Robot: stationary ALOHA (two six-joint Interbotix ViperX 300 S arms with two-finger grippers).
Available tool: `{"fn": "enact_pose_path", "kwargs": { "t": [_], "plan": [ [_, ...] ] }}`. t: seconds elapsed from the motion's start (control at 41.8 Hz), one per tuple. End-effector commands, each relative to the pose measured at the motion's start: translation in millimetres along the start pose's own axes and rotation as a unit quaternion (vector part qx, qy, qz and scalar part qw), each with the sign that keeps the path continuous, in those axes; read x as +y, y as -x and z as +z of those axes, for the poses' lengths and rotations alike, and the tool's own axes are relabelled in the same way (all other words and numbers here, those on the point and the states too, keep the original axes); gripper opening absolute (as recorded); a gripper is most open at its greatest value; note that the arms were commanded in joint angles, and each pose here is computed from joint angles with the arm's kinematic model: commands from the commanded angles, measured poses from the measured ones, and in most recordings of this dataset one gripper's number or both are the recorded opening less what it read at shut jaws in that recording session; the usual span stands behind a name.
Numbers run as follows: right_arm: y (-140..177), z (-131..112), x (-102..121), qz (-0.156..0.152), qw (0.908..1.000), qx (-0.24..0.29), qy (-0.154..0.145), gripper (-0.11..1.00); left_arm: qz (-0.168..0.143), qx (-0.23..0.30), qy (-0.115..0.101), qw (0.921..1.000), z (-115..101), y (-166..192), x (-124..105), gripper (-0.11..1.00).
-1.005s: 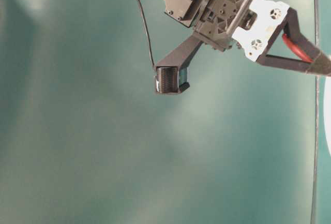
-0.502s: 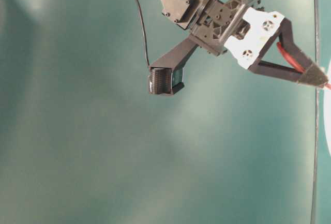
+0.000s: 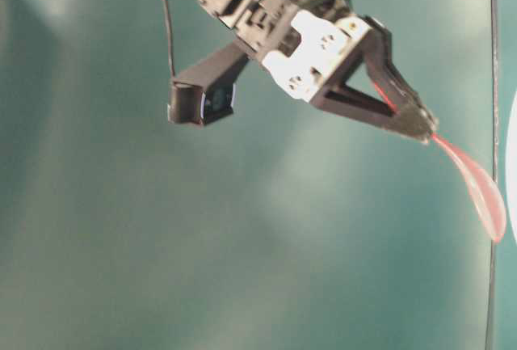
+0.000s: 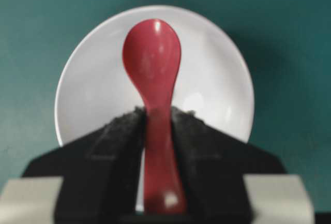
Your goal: Scoop the yellow hexagonal prism block from the bowl with a spoon using the right arm.
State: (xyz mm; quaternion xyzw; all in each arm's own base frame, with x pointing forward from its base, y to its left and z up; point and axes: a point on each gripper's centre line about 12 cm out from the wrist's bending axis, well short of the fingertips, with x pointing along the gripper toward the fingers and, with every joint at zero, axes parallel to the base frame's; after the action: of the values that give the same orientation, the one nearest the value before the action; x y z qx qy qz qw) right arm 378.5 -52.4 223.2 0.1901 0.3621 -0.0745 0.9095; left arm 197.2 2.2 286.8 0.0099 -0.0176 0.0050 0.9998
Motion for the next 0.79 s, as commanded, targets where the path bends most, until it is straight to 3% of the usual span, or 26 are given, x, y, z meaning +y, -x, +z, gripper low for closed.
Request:
{"fn": "enact_pose_path", "kwargs": {
  "t": [0.0,0.454,0.765],
  "plan": [
    [13,6,5,0.008,1.0000,-0.001,-0.002,0.23,0.001,-0.002,-0.001,1.0000,5,-5,0,0.01],
    [17,-10,12,0.020,0.9919,0.124,-0.019,0.23,0.000,0.024,-0.001,0.9997,-5,-10,0,0.01],
    [7,-11,12,0.011,0.9871,0.160,0.000,0.23,0.001,0.025,-0.001,0.9997,-6,-12,1,0.01]
  ]
}}
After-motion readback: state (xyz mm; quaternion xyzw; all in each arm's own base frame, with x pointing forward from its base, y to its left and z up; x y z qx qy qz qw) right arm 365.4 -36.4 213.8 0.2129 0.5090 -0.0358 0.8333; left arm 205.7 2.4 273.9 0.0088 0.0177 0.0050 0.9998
